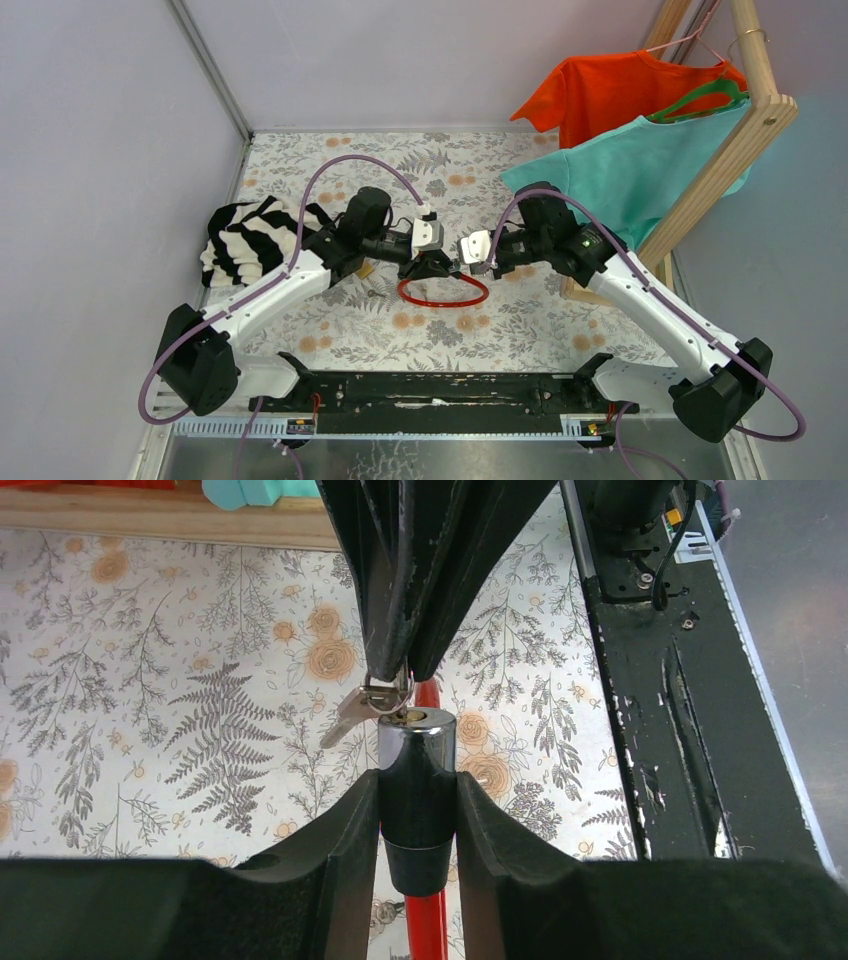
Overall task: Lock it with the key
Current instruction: Lock the lock, then place the key at the center of the board.
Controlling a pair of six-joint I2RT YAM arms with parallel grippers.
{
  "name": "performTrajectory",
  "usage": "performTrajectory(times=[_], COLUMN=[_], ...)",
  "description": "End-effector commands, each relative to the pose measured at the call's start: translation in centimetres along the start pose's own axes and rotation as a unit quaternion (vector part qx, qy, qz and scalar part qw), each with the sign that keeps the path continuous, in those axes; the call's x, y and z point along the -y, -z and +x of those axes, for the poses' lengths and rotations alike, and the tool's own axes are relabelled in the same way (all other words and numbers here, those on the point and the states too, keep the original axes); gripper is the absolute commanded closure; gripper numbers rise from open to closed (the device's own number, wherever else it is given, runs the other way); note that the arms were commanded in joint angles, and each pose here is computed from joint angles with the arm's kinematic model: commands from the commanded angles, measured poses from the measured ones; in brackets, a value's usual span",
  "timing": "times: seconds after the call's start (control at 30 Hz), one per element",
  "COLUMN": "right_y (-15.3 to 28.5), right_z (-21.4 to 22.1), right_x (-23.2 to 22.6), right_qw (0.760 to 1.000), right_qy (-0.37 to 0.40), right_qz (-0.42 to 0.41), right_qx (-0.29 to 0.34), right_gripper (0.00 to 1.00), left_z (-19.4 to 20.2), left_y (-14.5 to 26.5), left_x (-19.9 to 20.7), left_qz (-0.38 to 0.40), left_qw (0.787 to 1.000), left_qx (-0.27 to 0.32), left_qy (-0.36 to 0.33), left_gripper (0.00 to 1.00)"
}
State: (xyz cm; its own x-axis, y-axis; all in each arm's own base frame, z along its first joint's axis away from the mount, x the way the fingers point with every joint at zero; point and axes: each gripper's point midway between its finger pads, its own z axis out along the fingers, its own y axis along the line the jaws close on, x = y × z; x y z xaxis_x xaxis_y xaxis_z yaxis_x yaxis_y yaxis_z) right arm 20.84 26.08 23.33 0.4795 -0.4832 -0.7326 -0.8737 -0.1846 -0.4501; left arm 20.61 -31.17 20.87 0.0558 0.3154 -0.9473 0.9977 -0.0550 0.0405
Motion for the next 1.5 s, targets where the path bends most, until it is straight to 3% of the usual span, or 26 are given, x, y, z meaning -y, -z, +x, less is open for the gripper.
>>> performTrajectory(times=[0.0, 0.87, 1.17, 1.23, 1.4, 1.47], right_y=[2.8, 5.7, 5.5, 5.1, 3.9, 3.5], right_z=[1.6, 1.7, 0.5, 0.2, 0.5, 0.6], right_x=[2.7, 2.7, 1.7, 1.4, 0.2, -0.1], right_qw=[0.995, 0.988, 0.992, 0.991, 0.987, 0.987], right_qy=[0.018, -0.015, -0.063, -0.087, -0.139, -0.147], right_qz=[0.055, 0.056, 0.052, 0.053, 0.044, 0.043], right_qx=[-0.087, -0.143, -0.101, -0.085, -0.062, -0.054], right_gripper=[1.0, 1.0, 0.99, 0.94, 0.6, 0.54], left_z=[2.7, 3.6, 3.6, 3.5, 3.2, 3.2], left_y=[0.3, 0.6, 0.7, 0.7, 0.7, 0.7], left_x=[2.1, 1.8, 1.7, 1.7, 1.7, 1.7], left_qz=[0.026, 0.009, 0.003, 0.003, 0.003, 0.003], left_qw=[0.999, 0.999, 0.999, 0.999, 0.999, 0.999], left_qx=[-0.029, -0.044, -0.044, -0.043, -0.04, -0.04], left_qy=[0.031, 0.026, 0.024, 0.024, 0.023, 0.023], left_gripper=[1.0, 1.0, 1.0, 1.0, 1.0, 1.0])
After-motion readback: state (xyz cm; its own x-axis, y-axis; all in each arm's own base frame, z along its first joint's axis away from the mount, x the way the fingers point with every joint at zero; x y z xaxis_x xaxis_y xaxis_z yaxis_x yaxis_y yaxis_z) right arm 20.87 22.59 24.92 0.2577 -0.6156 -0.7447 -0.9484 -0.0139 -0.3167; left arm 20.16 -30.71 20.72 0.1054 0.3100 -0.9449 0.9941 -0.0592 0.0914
